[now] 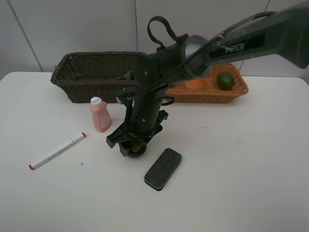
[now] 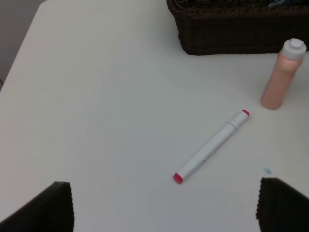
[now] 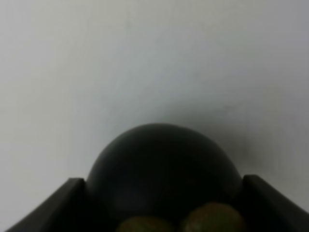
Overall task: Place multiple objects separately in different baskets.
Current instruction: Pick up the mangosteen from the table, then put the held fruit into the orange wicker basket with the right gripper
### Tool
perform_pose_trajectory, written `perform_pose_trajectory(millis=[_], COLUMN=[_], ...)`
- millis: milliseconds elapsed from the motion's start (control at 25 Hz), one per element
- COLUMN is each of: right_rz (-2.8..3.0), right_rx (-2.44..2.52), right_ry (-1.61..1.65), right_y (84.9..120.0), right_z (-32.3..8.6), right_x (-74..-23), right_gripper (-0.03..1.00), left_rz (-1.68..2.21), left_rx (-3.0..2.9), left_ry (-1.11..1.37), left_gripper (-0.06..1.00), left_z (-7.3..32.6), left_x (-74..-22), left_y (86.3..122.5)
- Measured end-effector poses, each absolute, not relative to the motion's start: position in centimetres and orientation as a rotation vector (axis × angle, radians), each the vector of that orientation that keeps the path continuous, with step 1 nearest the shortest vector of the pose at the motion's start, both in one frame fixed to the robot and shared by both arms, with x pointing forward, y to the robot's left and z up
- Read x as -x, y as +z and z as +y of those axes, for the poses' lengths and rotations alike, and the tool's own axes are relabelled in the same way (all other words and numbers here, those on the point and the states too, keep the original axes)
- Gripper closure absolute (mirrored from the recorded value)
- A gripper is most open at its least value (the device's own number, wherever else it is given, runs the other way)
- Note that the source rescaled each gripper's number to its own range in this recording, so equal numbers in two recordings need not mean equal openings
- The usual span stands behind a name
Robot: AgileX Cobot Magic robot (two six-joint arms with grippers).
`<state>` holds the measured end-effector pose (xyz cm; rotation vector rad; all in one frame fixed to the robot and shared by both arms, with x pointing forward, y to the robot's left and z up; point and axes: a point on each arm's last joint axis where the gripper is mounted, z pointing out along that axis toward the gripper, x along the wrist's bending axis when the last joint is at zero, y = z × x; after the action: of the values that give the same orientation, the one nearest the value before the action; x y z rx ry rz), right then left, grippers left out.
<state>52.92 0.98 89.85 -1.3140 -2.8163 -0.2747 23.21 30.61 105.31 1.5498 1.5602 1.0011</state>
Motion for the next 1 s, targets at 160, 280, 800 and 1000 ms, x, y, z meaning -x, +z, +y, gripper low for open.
perform_pose_trajectory(millis=[160, 280, 800, 1000], right_rz=[-2.852, -2.882, -2.899, -2.892], right_rx=[1.294, 1.320, 1.660, 1.813], right_ry=[-0.299, -0.334, -0.516, -0.670], right_y=[92.6, 95.1, 102.7, 104.6], right_z=[0.5, -0.1, -6.4, -9.4], right_x=[-52.7, -52.5, -56.3, -59.6], right_gripper=[0.38, 0.38, 0.38, 0.38], left_rz=[1.560, 1.560, 1.560, 1.560], left_rx=[-1.550, -1.550, -1.550, -1.550], left_ry=[1.001, 1.001, 1.001, 1.001], left_gripper=[-0.06, -0.06, -0.06, -0.06], left_z=[30.6, 30.6, 30.6, 30.6], left_x=[-23.2, -23.2, -23.2, -23.2], left_y=[105.3, 105.3, 105.3, 105.3])
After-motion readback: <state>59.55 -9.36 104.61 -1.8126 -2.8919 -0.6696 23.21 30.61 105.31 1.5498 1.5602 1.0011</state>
